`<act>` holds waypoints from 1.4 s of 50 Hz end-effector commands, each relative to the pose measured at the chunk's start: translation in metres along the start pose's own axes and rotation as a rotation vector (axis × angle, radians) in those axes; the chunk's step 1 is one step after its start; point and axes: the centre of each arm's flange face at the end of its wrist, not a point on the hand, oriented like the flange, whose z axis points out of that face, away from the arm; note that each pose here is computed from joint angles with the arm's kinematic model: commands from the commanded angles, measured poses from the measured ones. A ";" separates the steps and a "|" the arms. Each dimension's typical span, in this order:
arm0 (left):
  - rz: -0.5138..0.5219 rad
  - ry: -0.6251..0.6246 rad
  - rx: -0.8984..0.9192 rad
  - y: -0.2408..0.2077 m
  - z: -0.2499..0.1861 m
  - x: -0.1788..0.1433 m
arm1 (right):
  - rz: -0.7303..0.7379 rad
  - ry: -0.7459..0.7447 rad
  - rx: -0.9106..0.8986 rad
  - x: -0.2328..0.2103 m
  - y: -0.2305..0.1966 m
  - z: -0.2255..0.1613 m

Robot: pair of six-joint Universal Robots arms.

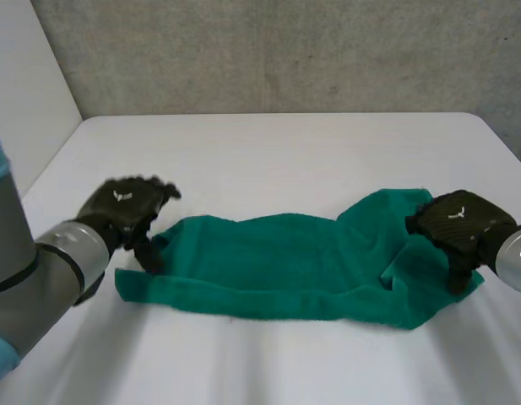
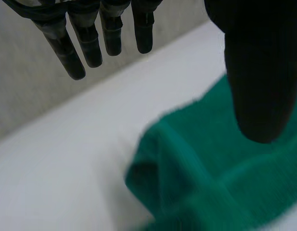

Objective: Fold the towel.

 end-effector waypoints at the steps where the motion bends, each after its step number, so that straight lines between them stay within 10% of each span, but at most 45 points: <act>1: -0.022 0.011 -0.153 0.029 0.008 -0.001 | -0.152 0.071 0.063 0.000 0.008 0.016; 39: 0.002 -0.073 -0.137 0.056 0.043 -0.017 | 0.041 -0.118 -0.057 0.016 0.054 0.099; 70: 0.006 -0.064 -0.130 0.055 0.036 -0.013 | 0.287 -0.086 0.023 0.043 0.028 0.079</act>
